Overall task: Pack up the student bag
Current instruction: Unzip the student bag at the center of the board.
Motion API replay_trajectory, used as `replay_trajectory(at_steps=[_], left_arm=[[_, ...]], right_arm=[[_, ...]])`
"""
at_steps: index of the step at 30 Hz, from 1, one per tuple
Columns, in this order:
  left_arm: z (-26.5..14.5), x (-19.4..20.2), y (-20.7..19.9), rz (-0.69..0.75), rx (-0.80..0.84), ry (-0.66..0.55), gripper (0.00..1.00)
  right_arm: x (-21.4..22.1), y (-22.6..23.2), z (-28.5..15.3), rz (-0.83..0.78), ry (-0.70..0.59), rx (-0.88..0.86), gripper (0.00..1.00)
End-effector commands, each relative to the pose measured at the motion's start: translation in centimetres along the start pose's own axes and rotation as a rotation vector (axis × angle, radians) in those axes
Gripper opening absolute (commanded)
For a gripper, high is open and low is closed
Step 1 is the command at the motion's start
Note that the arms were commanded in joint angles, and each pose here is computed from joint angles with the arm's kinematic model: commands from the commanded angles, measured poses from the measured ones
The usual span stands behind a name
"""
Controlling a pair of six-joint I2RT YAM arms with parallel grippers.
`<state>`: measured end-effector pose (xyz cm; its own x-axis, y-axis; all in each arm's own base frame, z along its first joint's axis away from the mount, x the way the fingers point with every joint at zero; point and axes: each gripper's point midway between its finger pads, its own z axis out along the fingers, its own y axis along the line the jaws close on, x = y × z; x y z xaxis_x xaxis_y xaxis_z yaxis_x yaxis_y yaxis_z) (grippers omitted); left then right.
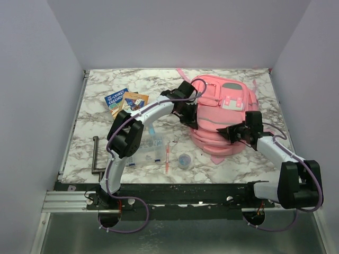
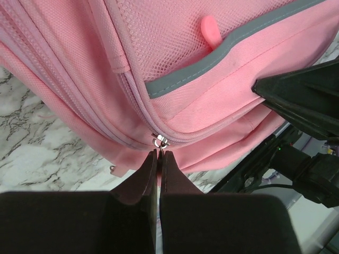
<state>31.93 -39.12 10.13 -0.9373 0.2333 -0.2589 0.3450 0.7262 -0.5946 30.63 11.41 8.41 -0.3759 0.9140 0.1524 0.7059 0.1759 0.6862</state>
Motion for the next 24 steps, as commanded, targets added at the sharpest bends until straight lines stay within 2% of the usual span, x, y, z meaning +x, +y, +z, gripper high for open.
replay_trajectory(at_steps=[1,7,10,19,22,24], left_arm=[[0.0,-0.2,0.7,0.035,-0.049,-0.022,0.00],[-0.1,-2.5,5.9,0.004,-0.217,-0.053,0.00],[0.0,-3.6,7.2,-0.030,-0.234,-0.047,0.00],[-1.3,-5.8,6.2,-0.020,-0.222,-0.077,0.00],[-2.8,-5.7,6.2,-0.015,-0.239,-0.084,0.16],[-4.7,-5.6,5.7,-0.005,-0.248,-0.109,0.31]], right_arm=[[-1.4,-0.1,0.6,-0.010,-0.070,0.041,0.01],[-0.2,0.4,-0.3,-0.073,-0.017,0.006,0.01],[-0.1,1.0,-1.3,-0.095,-0.032,-0.027,0.01],[0.6,3.6,-1.9,-0.088,0.008,-0.100,0.00],[1.2,5.5,-1.8,-0.124,0.055,-0.176,0.01],[1.4,6.6,-2.0,-0.138,0.068,-0.227,0.07]])
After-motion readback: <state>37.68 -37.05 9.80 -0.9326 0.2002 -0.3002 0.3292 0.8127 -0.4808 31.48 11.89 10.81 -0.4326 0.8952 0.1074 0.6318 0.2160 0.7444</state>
